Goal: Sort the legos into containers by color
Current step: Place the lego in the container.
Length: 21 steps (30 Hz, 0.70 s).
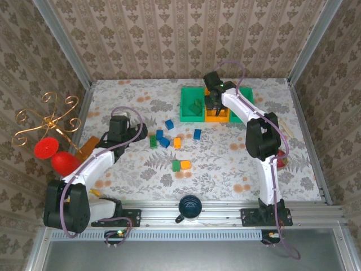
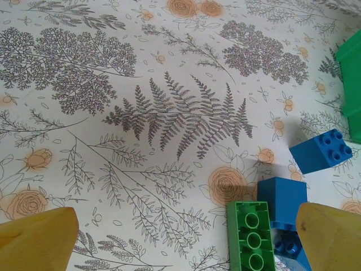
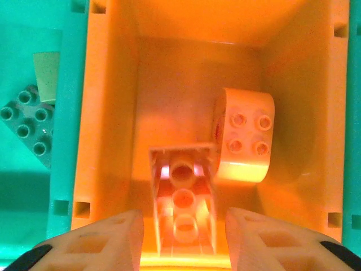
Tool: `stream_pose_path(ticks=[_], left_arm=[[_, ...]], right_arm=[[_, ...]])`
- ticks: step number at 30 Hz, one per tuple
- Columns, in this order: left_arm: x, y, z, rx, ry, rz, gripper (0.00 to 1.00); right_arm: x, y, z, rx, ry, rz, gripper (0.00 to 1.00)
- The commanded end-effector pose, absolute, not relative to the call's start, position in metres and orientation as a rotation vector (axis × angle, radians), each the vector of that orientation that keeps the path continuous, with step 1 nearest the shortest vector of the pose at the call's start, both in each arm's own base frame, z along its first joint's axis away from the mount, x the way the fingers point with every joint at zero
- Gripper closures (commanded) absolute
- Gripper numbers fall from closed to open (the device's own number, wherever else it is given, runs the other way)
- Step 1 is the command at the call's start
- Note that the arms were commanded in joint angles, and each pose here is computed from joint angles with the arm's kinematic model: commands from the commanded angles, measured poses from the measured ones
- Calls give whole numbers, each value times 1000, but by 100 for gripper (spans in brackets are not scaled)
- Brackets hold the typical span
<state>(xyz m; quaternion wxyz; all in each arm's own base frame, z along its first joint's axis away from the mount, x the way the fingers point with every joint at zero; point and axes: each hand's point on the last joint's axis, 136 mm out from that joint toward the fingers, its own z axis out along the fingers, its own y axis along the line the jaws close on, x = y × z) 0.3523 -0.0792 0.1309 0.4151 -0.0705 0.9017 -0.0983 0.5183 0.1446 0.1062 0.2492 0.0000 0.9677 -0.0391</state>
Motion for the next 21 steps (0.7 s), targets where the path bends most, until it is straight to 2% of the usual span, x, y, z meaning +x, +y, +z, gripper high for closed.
stream_pose_path(ticks=[1,10,21], left_arm=[[348,-77,133,-188,2261,-263,0],[347,-77,133,-182,2262,-261,0],[349,-78,137,-188,2252,-272,0]], right_arm=[[526,141,104,-3,2623,-142,54],[521,140,117,-2,2612,-133,48],[493,157,151,2,2564,-52,39]])
